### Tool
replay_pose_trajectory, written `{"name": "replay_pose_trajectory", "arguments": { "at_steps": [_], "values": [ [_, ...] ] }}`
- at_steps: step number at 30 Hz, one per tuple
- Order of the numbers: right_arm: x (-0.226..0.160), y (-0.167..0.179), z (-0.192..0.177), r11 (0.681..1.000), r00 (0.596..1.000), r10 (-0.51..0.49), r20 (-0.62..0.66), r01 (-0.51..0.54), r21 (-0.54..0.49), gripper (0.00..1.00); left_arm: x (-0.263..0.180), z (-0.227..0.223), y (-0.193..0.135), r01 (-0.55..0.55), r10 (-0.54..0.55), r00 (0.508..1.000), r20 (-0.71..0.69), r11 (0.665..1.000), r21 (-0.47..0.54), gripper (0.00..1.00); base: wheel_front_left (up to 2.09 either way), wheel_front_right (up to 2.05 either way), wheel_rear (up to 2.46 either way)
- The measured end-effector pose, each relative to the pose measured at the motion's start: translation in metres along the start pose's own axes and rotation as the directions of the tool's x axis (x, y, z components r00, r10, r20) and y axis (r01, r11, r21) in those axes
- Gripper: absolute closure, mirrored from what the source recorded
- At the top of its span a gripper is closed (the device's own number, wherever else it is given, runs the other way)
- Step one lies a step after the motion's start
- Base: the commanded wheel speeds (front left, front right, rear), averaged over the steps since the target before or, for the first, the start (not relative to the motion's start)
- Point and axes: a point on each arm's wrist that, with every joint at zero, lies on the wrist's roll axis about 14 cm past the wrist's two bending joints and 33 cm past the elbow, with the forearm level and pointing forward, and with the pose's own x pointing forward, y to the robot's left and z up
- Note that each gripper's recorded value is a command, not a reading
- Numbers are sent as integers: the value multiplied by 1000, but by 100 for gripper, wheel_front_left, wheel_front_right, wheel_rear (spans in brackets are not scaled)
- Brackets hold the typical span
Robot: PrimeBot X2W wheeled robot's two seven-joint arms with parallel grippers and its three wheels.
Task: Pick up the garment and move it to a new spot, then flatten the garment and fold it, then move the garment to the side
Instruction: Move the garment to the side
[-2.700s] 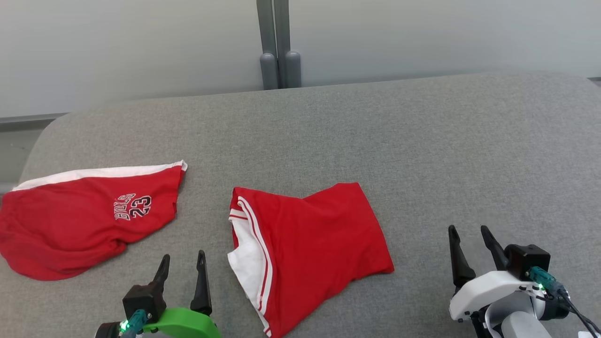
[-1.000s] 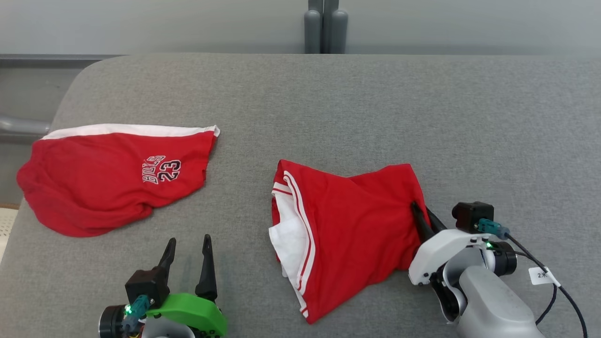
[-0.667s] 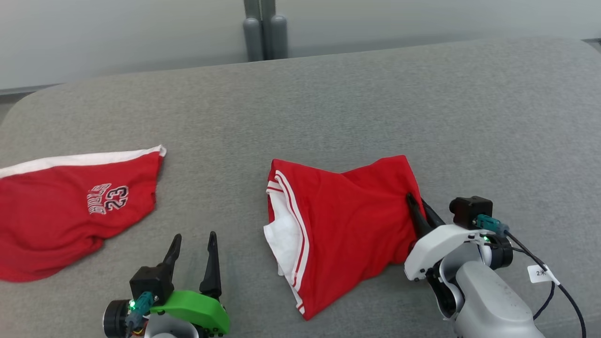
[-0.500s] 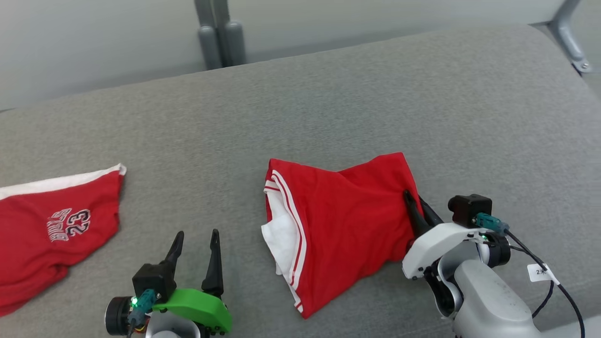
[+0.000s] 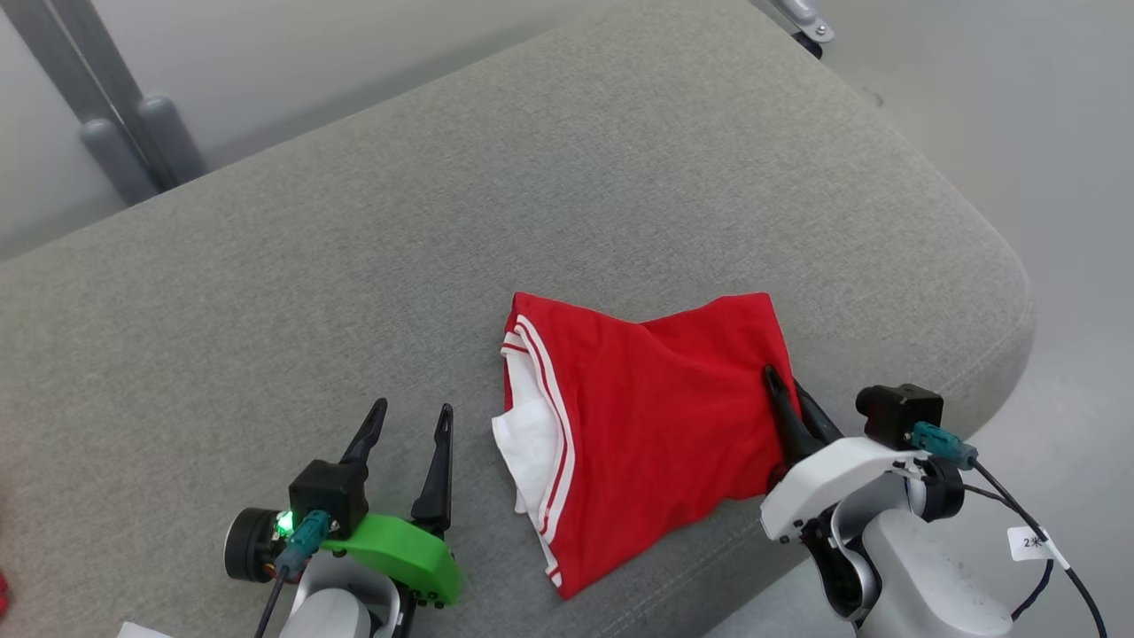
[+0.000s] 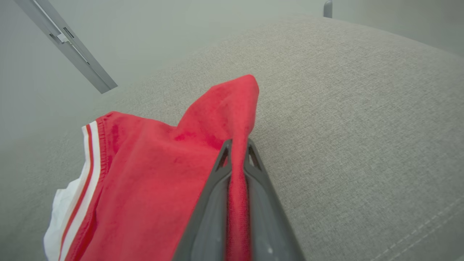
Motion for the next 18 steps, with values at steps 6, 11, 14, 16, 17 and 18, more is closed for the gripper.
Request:
{"name": "replay_pose_trajectory", "arguments": {
  "at_steps": [6,11,14,16,17,18],
  "values": [
    [-5,-9,-5,999,999,-28,-19,27,-21,100,8,-11,-6,31,-31,999,-25,999,-7,0,0,0,0],
    [11,0,4,997,1000,11,-13,-12,-78,100,4,-13,5,-6,6,1000,-23,1000,-7,0,0,0,0],
    [28,5,21,993,999,32,20,-29,-115,100,1,-9,13,-29,29,1000,-11,1000,3,0,0,0,0],
    [43,11,33,989,998,50,40,-44,-140,100,-1,-9,21,-48,48,999,-7,999,6,0,0,0,0],
    [51,15,40,986,997,59,50,-50,-161,100,-2,-8,26,-59,59,998,-4,998,7,0,0,0,0],
    [60,17,46,982,996,67,59,-55,-182,100,-4,-9,32,-74,74,997,-4,997,6,0,0,0,0]
  ]
}}
